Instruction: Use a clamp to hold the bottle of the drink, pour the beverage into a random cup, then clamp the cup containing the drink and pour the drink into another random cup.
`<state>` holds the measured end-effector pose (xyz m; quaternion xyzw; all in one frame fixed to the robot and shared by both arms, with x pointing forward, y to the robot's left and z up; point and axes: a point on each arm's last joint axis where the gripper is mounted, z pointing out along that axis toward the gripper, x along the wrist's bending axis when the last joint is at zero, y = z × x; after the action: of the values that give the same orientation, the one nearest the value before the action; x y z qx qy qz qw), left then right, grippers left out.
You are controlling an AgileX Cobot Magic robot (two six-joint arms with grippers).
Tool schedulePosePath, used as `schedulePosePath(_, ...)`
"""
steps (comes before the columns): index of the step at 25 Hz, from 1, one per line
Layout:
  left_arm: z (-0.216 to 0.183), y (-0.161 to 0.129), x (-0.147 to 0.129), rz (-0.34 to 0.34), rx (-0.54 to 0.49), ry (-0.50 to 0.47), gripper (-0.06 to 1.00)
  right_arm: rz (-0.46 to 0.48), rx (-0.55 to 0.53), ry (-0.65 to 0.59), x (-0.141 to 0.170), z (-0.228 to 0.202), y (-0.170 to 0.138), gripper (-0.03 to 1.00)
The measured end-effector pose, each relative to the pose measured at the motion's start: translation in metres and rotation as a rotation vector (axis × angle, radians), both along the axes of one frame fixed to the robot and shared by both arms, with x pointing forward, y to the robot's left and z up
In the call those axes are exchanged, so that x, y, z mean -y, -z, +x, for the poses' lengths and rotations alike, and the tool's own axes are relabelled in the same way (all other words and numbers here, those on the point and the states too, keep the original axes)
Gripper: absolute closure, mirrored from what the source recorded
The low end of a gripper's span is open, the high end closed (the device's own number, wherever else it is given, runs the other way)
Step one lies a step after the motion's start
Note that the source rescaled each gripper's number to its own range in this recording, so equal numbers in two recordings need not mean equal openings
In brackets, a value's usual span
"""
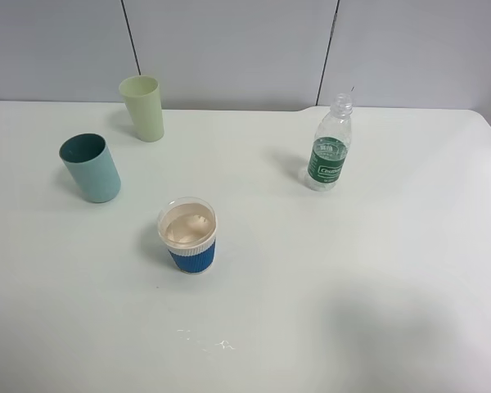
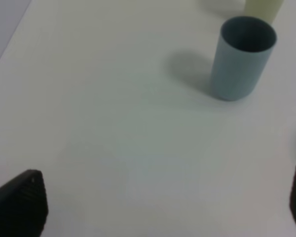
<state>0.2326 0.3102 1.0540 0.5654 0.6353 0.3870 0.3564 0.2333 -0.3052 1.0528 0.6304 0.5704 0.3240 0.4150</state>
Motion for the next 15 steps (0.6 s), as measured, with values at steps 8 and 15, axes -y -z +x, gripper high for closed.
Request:
schedulePosePath(8, 0.0, 0.0, 0.0, 0.0, 0.0, 0.0, -0.06, 0.0, 0.0, 0.0, 0.0, 0.0, 0.0, -0.03)
schedulePosePath(15, 0.0, 0.0, 0.0, 0.0, 0.0, 0.0, -0.06, 0.0, 0.0, 0.0, 0.0, 0.0, 0.0, -0.03)
